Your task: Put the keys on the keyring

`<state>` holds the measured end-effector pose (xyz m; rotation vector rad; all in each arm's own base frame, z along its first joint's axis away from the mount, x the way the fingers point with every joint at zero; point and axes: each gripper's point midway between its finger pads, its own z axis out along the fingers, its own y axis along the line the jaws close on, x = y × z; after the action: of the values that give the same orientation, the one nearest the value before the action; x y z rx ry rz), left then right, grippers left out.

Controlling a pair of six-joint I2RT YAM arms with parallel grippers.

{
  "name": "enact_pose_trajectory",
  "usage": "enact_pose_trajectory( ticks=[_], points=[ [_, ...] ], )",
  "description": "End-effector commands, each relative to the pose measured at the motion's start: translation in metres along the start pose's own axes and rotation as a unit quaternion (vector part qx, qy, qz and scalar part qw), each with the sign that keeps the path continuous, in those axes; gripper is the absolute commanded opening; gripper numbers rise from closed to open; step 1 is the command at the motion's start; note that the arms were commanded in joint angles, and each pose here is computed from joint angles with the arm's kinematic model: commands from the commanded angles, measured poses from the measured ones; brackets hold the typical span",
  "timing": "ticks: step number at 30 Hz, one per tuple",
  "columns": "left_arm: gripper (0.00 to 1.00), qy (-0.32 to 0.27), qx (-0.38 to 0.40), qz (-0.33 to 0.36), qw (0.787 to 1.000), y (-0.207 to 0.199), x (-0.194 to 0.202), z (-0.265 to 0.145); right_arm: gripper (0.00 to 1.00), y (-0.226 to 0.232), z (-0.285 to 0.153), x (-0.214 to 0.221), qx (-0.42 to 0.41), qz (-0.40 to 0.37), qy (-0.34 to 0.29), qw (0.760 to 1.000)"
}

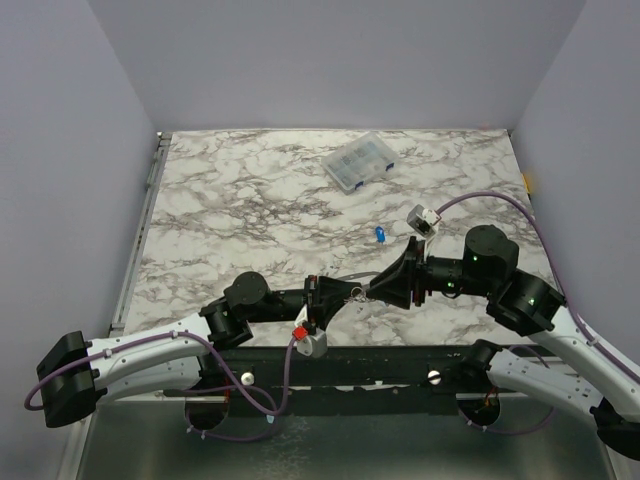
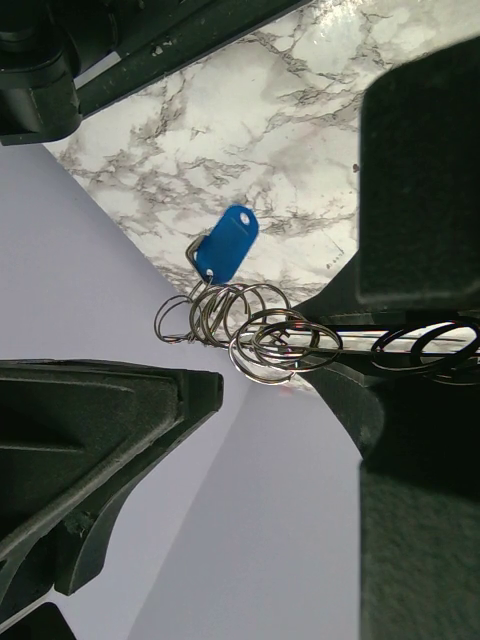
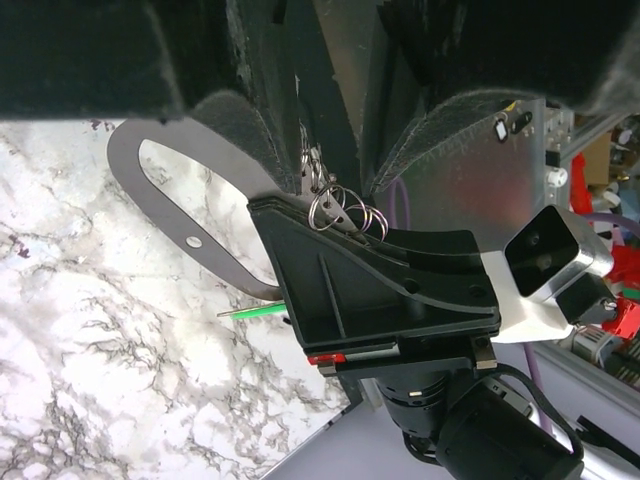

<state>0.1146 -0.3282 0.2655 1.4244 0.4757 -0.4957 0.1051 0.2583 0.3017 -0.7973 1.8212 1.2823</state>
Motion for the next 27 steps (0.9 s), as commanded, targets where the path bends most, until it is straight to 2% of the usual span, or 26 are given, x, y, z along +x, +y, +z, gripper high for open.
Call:
enact_pose_trajectory(
  ticks=[1, 8, 14, 21, 26, 27],
  points=[
    [0.00, -0.008, -0.013, 0.004, 1.000, 0.009, -0.007, -0.002, 0.41, 0.000, 0.001, 0.000, -0.004, -0.006, 0.000, 1.000],
    [0.00, 0.015, -0.049, -0.050, 0.997, 0.026, -0.003, 0.001, 0.42, -0.008, 0.000, 0.009, 0.005, -0.049, 0.023, 0.999],
    [0.00, 0.043, -0.104, -0.147, 0.983, 0.047, 0.008, 0.008, 0.44, 0.000, -0.006, -0.018, 0.008, -0.072, -0.026, 0.997],
    [0.00, 0.024, -0.162, -0.209, 0.964, 0.067, 0.008, 0.006, 0.61, -0.002, -0.017, -0.012, 0.011, -0.088, -0.068, 0.994],
    [0.00, -0.004, -0.131, -0.211, 0.969, 0.062, -0.003, 0.009, 0.72, -0.022, -0.034, -0.020, 0.072, -0.178, -0.105, 0.976],
    [0.00, -0.011, -0.121, -0.212, 0.970, 0.060, -0.006, 0.010, 0.77, -0.023, -0.036, -0.021, 0.074, -0.202, -0.108, 0.971]
  ],
)
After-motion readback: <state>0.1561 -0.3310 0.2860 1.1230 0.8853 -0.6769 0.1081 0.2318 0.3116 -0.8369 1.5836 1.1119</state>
